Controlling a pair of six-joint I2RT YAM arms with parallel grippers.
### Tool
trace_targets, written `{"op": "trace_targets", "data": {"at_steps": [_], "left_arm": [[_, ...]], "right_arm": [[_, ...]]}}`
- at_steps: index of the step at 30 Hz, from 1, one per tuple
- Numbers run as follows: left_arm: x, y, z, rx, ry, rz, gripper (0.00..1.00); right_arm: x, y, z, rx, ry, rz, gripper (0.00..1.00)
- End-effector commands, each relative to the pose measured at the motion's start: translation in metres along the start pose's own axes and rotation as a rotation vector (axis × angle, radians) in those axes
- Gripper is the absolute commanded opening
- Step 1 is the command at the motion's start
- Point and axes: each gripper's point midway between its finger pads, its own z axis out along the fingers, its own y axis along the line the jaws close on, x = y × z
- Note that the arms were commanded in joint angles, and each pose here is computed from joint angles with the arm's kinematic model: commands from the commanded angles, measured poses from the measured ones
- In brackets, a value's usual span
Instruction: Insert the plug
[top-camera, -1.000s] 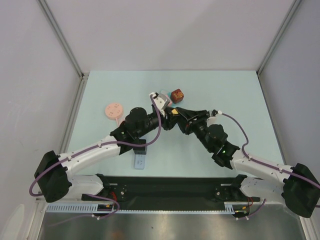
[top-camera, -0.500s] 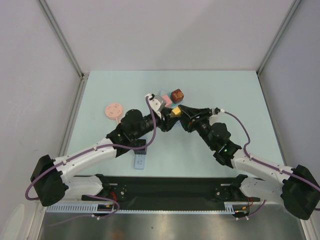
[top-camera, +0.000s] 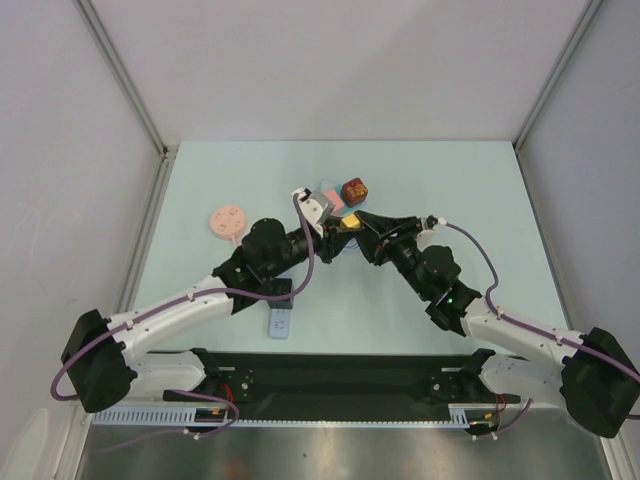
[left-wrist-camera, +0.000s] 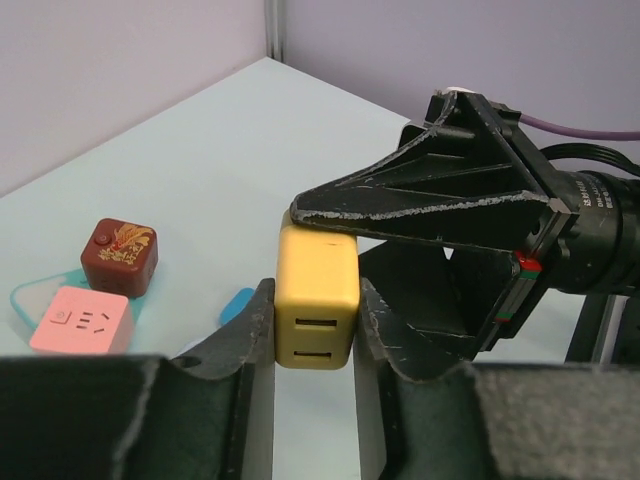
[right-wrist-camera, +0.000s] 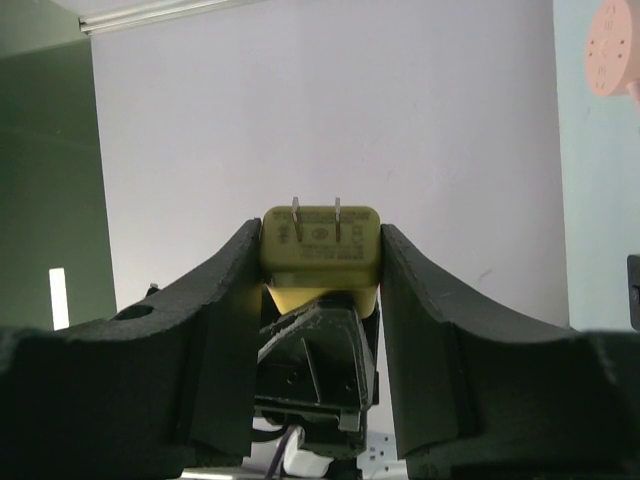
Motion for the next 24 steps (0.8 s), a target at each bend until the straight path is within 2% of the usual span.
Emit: {"op": "trace_targets", "data": {"at_steps": [1,2,3,4,6,7,9,10,12,15,16,17,18,19,20,24], "left_arm": [[-0.019,-0.009,0.002,0.036,-0.057,-0.025,0.00],[-0.018,-0.010,0.002,0.039,-0.052,-0.022,0.01],[-0.019,-0.009,0.002,0.035,-0.051,-0.021,0.00],[-0.016,-0.009,0.002,0.034,-0.036,-0.021,0.00],[-0.019,-0.008,0.004,0.032,-0.019,-0.015,0.00],[-0.017,-0.007,0.005,0.037,-0.001,-0.014,0.00],[-0.015,-0.005,0.005,0.059,0.062,-0.021,0.00],[-0.014,-0.005,0.004,0.074,0.080,-0.027,0.00],[-0.015,-0.003,-0.004,0.110,0.118,-0.052,0.00],[-0.020,0.014,-0.021,0.078,0.178,0.013,0.00],[-0.005,0.027,-0.032,0.027,0.271,0.045,0.00],[-0.018,0.041,-0.036,-0.016,0.286,0.139,0.00],[-0.018,0.065,-0.045,-0.095,0.333,0.166,0.00],[-0.006,0.089,-0.062,-0.191,0.439,0.181,0.00],[-0.016,0.104,-0.063,-0.213,0.466,0.222,0.00],[-0.010,0.178,-0.100,-0.363,0.645,0.304,0.00]], "right_arm": [[0.006,0.016,-0.001,-0.061,0.025,0.005,0.00],[0.006,0.016,-0.001,-0.062,0.027,-0.002,0.00],[0.007,0.016,0.000,-0.064,0.030,-0.010,0.04],[0.006,0.017,0.000,-0.063,0.027,-0.021,0.18],[0.006,0.019,0.000,-0.068,0.025,-0.037,0.32],[0.006,0.024,-0.001,-0.079,0.025,-0.047,0.47],[0.003,0.031,-0.003,-0.092,0.022,-0.091,0.65],[0.002,0.033,-0.004,-0.087,0.021,-0.111,0.83],[-0.003,0.041,-0.010,-0.099,0.011,-0.156,0.98],[-0.013,0.046,-0.024,-0.092,0.003,-0.201,1.00],[-0.014,0.042,-0.028,-0.075,0.012,-0.212,1.00],[-0.018,0.036,-0.032,-0.063,0.009,-0.221,1.00],[-0.024,0.037,-0.037,-0.065,-0.006,-0.234,1.00],[-0.026,0.043,-0.046,-0.078,-0.012,-0.241,1.00],[-0.030,0.039,-0.051,-0.073,-0.020,-0.254,1.00],[-0.052,0.043,-0.068,-0.068,-0.090,-0.330,1.00]]}}
